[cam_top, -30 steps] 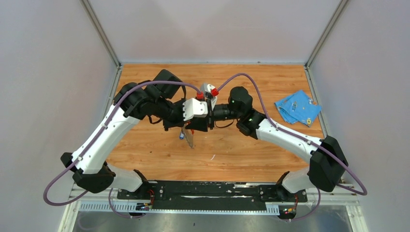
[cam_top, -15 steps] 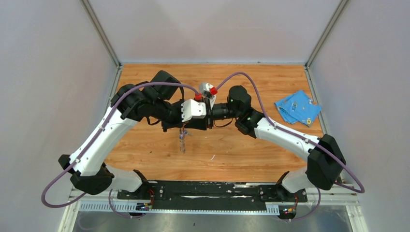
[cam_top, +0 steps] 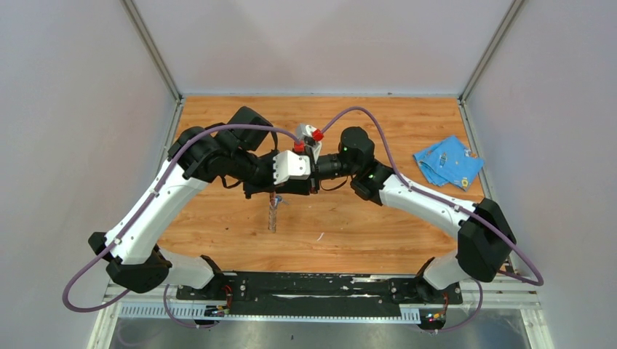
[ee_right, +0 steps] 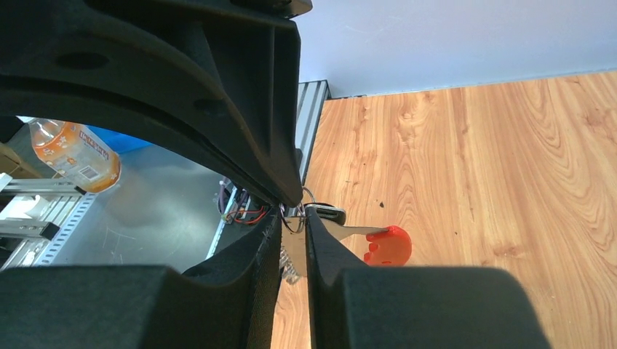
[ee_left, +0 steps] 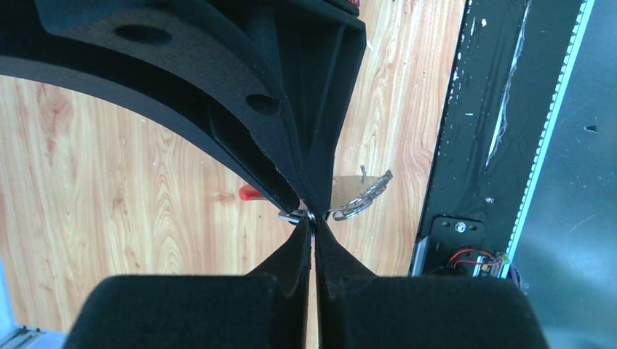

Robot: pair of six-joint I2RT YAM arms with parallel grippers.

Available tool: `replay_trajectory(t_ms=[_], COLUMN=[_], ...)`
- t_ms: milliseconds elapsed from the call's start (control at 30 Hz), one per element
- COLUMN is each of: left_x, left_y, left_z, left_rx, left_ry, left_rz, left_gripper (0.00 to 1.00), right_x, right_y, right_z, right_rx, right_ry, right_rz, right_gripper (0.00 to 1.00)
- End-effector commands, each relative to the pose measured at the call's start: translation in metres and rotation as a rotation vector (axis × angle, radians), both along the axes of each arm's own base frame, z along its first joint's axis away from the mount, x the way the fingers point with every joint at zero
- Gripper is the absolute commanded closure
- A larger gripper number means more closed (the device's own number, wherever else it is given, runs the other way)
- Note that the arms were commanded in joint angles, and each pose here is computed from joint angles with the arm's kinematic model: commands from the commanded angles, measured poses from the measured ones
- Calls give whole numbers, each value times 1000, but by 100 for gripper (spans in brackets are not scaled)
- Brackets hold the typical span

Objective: Put the keys on the keyring
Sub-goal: Adjust the key on the keyring.

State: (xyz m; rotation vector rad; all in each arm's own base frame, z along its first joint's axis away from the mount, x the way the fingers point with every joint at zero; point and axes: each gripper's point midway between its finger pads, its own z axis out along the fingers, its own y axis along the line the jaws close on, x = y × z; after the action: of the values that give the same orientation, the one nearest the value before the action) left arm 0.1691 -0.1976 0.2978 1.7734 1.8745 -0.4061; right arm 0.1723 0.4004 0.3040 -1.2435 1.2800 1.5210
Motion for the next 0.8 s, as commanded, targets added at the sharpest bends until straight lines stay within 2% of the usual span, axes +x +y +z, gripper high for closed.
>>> replay_trajectory(t_ms=[0, 67, 100, 333, 567, 600, 767], left_x=[-5, -4, -4, 3, 0, -1, -8], left_y=[-2, -2, -3, -4, -9, -9, -10], left_z=[2, 2, 2, 3, 6, 6, 17], left_rx=[-11, -8, -9, 1, -22, -25, -73], left_ry=[4, 6, 8, -5, 18, 23, 16], left_rz=[-23, -20, -20, 1, 1, 2, -13], left_gripper=[100, 100, 100, 100, 100, 98, 66], right_x=[2, 2, 2, -1, 9, 10, 7], right_y=[1, 1, 1, 0, -3, -5, -13], right_z=[9, 12, 13, 13, 2, 6, 12], right_rx=[12, 22, 27, 47, 64, 90, 188], right_ry=[-22, -30, -28, 3, 56, 58, 86], right_rz=[18, 17, 19, 9, -131, -146, -175], right_gripper=[84, 98, 99, 100, 100, 100, 100])
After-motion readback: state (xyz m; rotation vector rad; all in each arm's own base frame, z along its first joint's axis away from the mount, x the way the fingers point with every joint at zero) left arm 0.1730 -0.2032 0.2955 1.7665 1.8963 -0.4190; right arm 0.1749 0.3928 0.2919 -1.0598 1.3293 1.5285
